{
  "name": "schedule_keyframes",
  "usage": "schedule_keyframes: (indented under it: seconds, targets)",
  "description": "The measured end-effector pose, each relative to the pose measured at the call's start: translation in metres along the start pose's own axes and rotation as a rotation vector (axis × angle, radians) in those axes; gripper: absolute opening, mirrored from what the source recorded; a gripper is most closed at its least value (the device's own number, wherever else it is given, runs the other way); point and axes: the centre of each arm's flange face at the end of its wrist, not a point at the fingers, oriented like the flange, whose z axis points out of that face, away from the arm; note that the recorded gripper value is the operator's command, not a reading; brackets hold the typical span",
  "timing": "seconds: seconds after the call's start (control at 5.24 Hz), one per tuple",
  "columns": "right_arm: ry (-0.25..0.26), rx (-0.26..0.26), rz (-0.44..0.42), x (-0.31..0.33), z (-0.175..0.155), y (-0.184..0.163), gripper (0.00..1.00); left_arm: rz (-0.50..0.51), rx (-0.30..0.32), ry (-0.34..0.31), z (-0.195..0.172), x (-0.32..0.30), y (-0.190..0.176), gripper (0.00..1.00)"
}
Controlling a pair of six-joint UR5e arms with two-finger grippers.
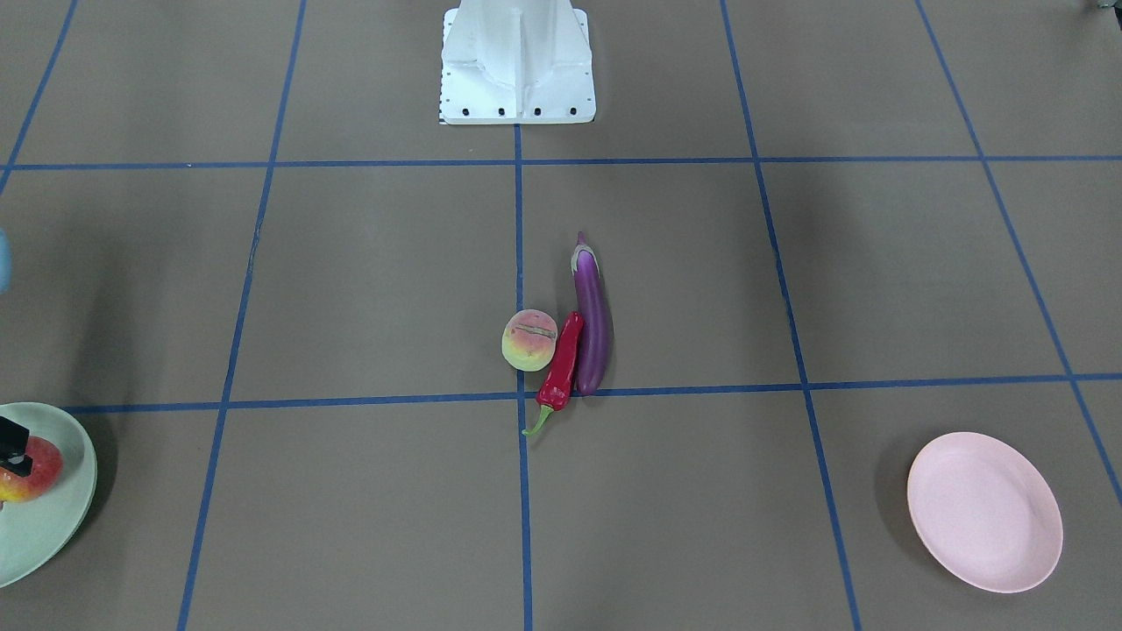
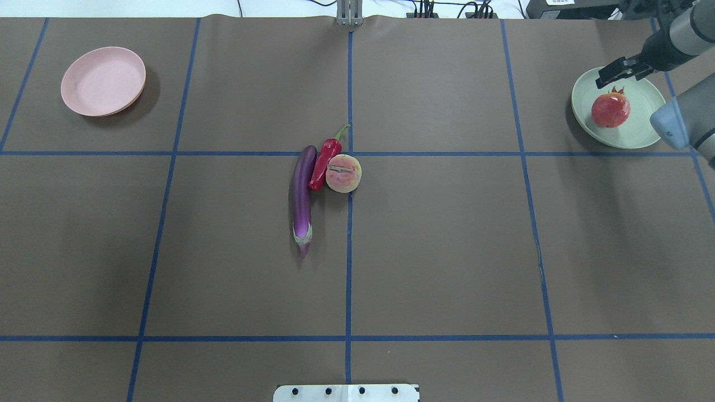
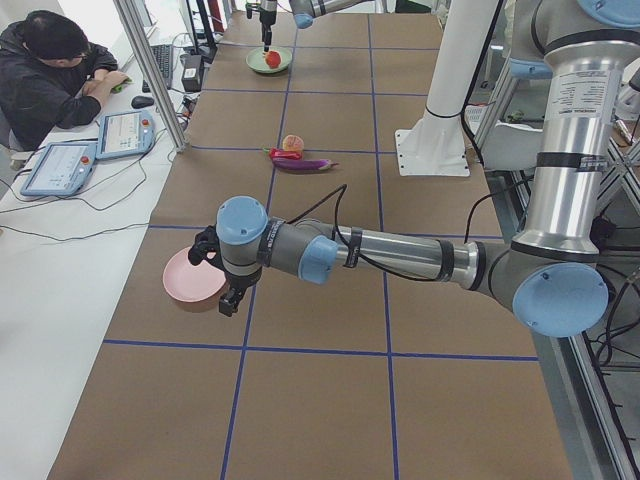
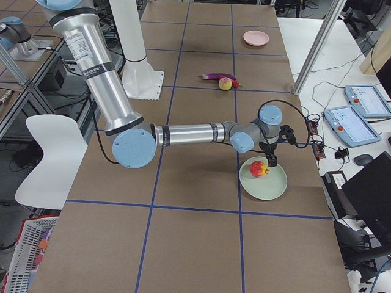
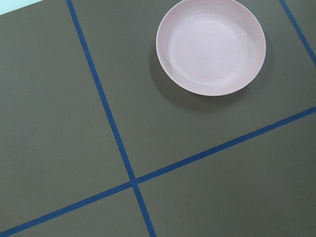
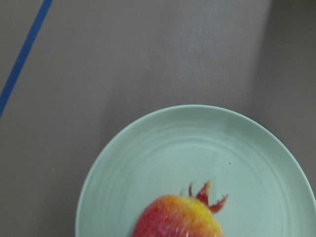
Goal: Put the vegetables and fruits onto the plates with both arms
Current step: 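Move the right gripper back over the peach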
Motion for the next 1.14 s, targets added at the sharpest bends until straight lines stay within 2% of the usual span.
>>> schedule_keyframes:
  seconds: [0.38, 0.57, 0.76, 0.95, 1.14]
  targets:
    - [-0.087, 0.05, 0.1, -0.171, -0.003, -0.009, 0.96, -0.001, -0.001, 0.0, 0.0, 0.0, 0.0, 1.0]
    - [-0.077, 0.056, 0.135, -0.278, 0.002, -0.004, 0.96, -0.002, -0.002, 0.0, 0.001, 0.0, 0.0, 1.0]
    - [-0.038, 0.052, 0.164, -0.387, 0.0, 0.003, 0.98, -0.002, -0.003, 0.001, 0.001, 0.0, 0.0, 1.0]
    - [-0.011, 0.061, 0.185, -0.465, 0.001, 0.021, 0.98, -0.003, -0.004, 0.001, 0.001, 0.0, 0.001, 1.0]
    - [0.005, 0.071, 0.198, -0.516, 0.011, 0.041, 0.98, -0.005, -0.006, 0.001, 0.002, -0.001, 0.002, 1.0]
